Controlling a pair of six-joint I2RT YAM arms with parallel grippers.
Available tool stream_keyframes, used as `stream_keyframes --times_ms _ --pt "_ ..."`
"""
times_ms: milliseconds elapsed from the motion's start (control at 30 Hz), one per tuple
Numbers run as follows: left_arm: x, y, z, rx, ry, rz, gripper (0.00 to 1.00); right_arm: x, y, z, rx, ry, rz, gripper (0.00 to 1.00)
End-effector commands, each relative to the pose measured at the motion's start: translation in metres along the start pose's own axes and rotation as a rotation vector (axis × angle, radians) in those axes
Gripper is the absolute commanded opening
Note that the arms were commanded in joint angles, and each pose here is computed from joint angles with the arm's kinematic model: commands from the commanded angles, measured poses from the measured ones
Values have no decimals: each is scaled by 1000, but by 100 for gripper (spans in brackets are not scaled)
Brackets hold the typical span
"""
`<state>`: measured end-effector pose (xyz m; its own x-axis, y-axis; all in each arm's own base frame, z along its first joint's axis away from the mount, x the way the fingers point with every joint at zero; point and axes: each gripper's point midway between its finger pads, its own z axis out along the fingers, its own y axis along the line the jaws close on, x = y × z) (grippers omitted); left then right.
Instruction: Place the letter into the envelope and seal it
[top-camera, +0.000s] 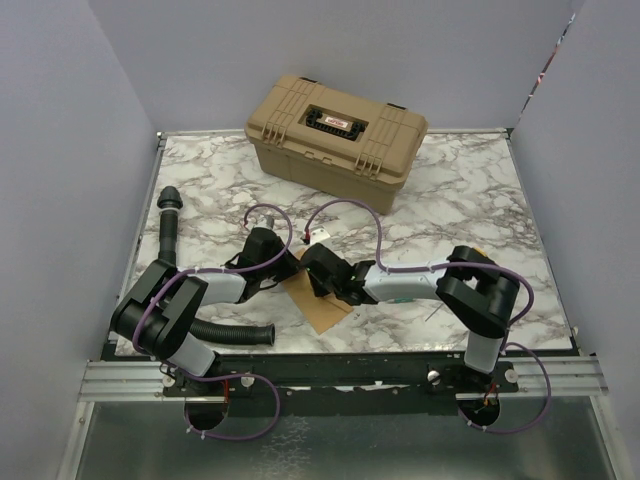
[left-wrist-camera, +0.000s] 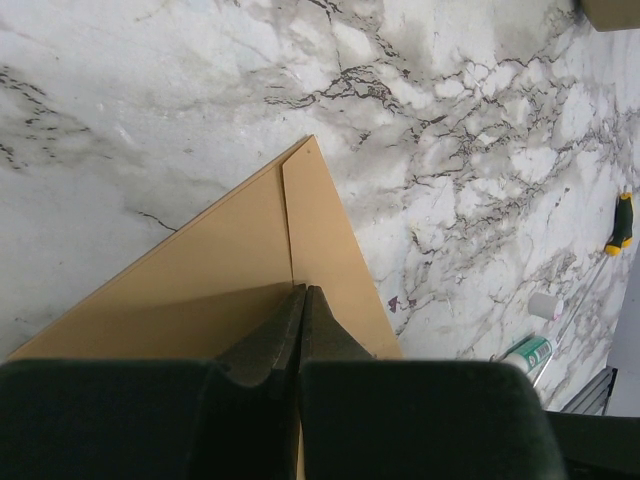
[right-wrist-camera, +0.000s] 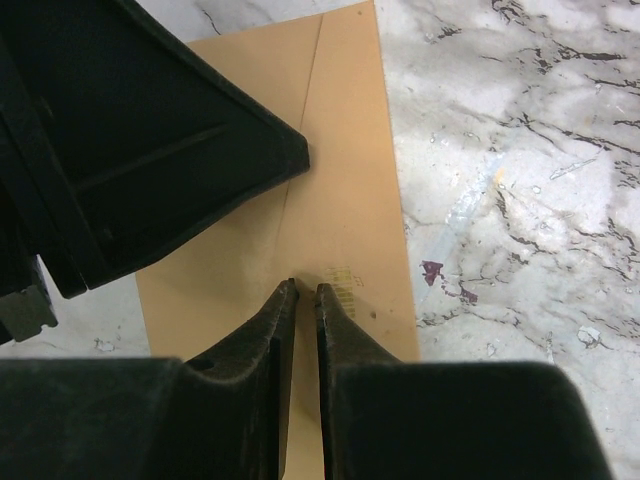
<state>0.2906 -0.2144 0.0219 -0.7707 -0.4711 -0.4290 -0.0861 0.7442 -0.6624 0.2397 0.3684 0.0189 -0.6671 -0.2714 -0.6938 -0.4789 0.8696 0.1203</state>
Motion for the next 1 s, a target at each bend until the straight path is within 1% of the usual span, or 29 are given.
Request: stream_keyframes --times_ms 0,167,433,800,967 --pt "30 56 -4 -191 92 -3 0 100 -21 -2 35 313 -152 15" --pt "31 54 -1 -188 104 -3 0 114 -20 -12 -12 359 -216 15" --pt "32 55 5 -193 123 -1 0 133 -28 -25 -14 420 -242 16" --pt "34 57 8 -203 132 1 0 141 -43 -41 59 468 -232 19" --pt "34 58 8 -207 134 3 0 148 -54 -50 116 492 -197 16"
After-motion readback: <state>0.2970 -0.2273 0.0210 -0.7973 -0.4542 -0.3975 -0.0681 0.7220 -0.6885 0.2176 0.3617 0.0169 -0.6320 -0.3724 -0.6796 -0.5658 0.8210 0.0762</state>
